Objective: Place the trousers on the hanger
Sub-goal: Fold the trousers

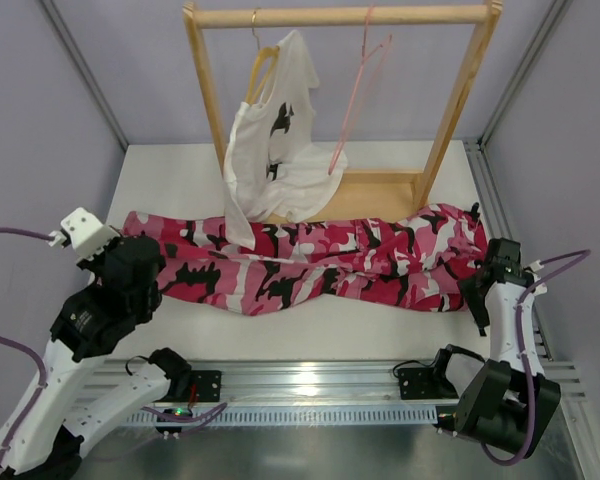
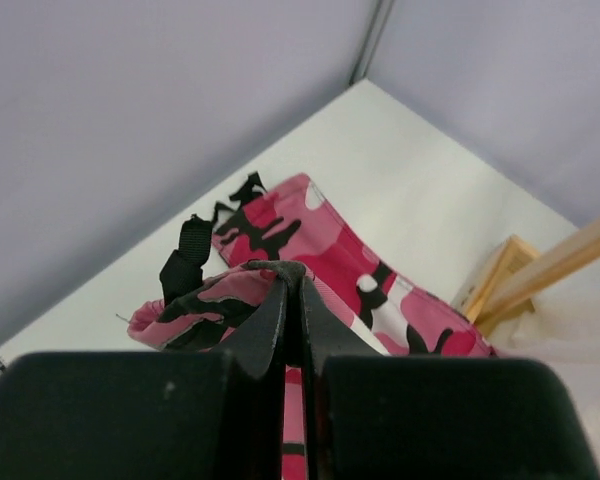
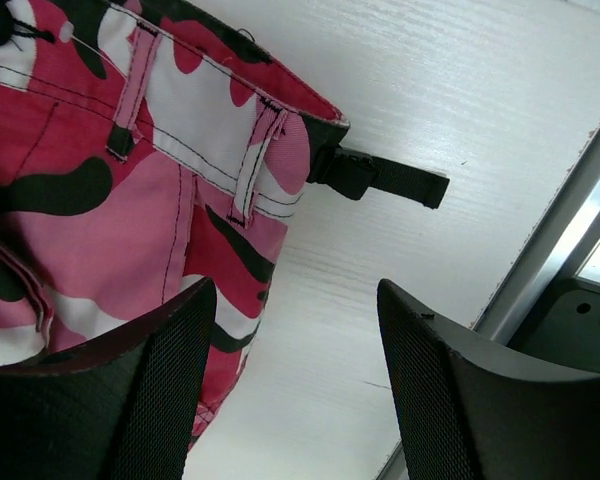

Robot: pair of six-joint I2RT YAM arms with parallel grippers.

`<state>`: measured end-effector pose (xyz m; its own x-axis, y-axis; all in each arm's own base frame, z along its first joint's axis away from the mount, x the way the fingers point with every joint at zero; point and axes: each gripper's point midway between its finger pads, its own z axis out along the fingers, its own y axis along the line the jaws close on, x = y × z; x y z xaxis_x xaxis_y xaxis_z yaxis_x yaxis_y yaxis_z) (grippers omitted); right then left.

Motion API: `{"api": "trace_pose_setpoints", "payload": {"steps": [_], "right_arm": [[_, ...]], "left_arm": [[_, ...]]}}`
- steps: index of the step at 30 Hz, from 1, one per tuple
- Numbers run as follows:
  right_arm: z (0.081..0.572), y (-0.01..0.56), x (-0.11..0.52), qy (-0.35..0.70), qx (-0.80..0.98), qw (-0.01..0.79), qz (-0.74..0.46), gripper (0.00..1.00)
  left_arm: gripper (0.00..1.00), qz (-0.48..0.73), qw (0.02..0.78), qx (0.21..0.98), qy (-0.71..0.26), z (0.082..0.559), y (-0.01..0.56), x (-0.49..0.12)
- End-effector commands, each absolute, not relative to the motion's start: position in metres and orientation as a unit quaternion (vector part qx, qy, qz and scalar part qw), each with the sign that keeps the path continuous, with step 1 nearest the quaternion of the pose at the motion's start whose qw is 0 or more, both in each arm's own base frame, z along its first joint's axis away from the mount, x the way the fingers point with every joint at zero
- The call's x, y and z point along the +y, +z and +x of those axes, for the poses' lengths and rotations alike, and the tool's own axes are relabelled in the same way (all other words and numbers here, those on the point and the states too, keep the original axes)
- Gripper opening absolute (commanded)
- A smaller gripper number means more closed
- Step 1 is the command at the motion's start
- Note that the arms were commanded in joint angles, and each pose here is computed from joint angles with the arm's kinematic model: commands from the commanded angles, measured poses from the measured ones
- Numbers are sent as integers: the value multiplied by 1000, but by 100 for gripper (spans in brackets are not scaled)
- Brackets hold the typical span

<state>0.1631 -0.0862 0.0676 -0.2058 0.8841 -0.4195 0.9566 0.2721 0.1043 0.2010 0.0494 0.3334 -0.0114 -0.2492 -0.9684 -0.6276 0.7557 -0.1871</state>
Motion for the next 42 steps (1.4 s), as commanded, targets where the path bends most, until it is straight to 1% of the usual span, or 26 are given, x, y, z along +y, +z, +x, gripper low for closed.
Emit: {"api": "trace_pose_setpoints", "payload": {"steps": [1,4,6,11,12,14,19,21,24,26,28,29,31,32,35,38,39,40,41,42], "right_arm": [[173,60,-89,-80,766,214,601,68],[174,56,-95,-95,762,213,604,68],[174,53,-97,-99,762,210,605,68],[174,45,-103,-110,751,211,615,68],[173,43,-104,-114,749,211,617,68],[177,40,-108,-114,745,213,622,68],[187,33,-113,-111,739,226,625,68],[184,28,-116,-125,741,211,626,68],[180,21,-120,-143,741,200,625,64],[178,18,-124,-153,738,197,627,58],[174,18,-128,-166,738,190,626,47],[172,19,-131,-178,738,190,623,29],[166,25,-136,-190,740,182,619,5],[166,28,-137,-191,741,182,617,4],[167,45,-141,-193,748,194,605,4],[158,61,-143,-205,740,201,609,4],[160,64,-145,-202,738,208,609,4],[157,68,-146,-206,734,208,613,4],[157,71,-150,-206,729,212,617,4],[160,75,-154,-204,727,218,618,4]], "left_arm": [[1,-372,667,623,167,190,376,73],[1,-360,664,639,146,204,375,59],[0,-345,652,657,155,216,368,51],[0,-345,614,692,158,237,351,53],[0,-335,603,712,131,244,344,46],[0,-360,581,719,127,250,333,62],[0,-395,526,753,23,267,291,67],[0,-407,516,753,11,269,278,69],[0,-422,519,744,8,270,277,74],[0,-429,520,738,9,271,279,77],[0,-437,521,733,20,272,284,84],[0,-444,522,728,33,270,287,90],[0,-458,520,719,49,265,292,102],[0,-464,523,713,51,263,296,106],[1,-475,543,690,54,256,316,117],[0,-487,550,670,109,243,336,135],[0,-495,536,671,133,234,333,141],[0,-511,534,654,163,224,336,152],[0,-520,538,643,164,217,334,154],[0,-524,565,619,154,220,341,158]]}}
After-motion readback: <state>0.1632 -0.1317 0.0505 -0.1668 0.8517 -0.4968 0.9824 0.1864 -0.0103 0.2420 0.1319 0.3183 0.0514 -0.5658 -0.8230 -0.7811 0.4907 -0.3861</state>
